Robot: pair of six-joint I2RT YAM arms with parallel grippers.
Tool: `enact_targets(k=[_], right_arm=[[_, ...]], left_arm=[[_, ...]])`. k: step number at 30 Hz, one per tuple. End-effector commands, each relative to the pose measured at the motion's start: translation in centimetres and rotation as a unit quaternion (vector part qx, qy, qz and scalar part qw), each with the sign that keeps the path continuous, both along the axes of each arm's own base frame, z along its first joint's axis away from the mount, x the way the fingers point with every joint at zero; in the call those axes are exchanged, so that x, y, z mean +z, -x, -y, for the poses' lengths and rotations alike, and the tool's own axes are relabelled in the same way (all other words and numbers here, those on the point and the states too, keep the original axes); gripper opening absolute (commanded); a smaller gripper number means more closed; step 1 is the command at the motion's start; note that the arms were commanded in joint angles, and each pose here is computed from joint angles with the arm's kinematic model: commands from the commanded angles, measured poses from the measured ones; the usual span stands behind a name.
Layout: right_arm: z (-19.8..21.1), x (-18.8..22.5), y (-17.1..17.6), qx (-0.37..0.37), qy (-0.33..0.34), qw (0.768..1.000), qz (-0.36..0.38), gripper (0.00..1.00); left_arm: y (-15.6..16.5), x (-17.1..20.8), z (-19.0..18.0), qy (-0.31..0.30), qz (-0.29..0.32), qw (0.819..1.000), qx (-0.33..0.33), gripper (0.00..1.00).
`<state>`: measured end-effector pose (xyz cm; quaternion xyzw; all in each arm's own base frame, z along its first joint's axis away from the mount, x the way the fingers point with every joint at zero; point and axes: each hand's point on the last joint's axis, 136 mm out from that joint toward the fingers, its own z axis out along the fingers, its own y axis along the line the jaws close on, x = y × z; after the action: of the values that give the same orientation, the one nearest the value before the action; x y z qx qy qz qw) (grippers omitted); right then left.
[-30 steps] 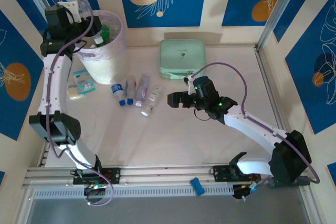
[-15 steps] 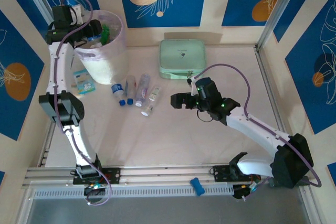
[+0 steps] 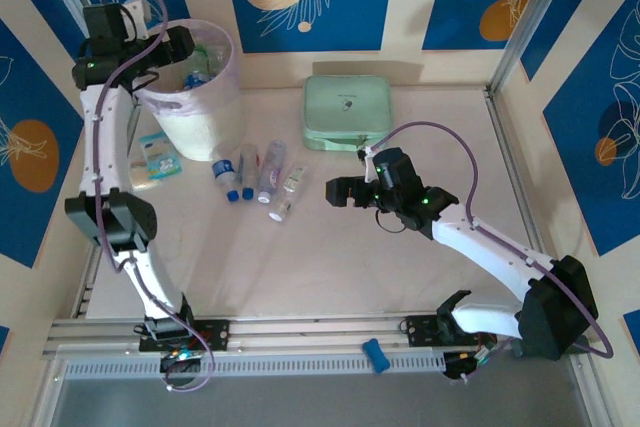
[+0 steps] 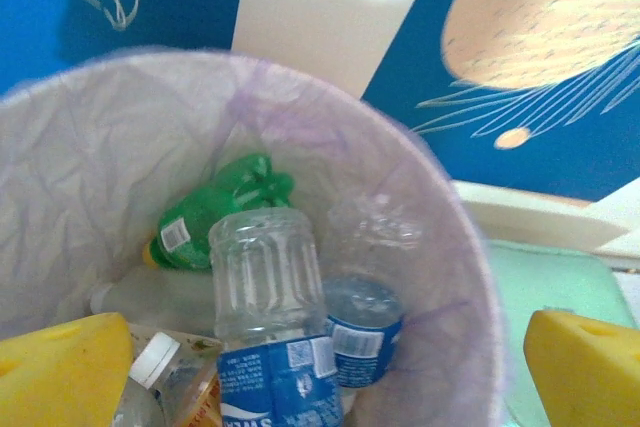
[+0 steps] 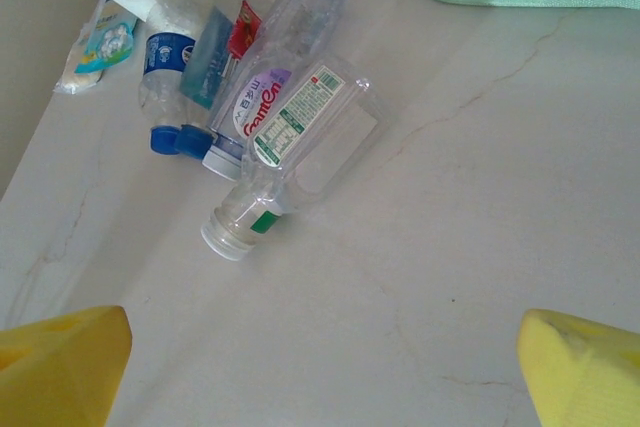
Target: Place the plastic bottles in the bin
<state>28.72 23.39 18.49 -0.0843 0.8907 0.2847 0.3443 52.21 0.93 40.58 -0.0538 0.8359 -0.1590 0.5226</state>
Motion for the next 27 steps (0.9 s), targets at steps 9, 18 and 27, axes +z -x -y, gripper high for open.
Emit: enact_targets(k=[9,18,27], right_arm=[[-0.6,-1.4,-0.8,-0.023,-0.017,0.999,-0.035,0.99],[-4.0,-4.8,-2.6,-0.057,-0.016,0.992,-0.108,0.99],[-8.1,-8.2,-5.5,-0.110,-0.046,0.978,-0.172,0.94]], left_arm=[[9.6,3.8,6.1,0.068,0.120,0.989,-0.051,1.00],[15.8,-6.4,10.1,0.144,0.061,0.985,-0.078,1.00],[19.8,-17.9,12.8,0.206,-0.044,0.974,-0.080,1.00]])
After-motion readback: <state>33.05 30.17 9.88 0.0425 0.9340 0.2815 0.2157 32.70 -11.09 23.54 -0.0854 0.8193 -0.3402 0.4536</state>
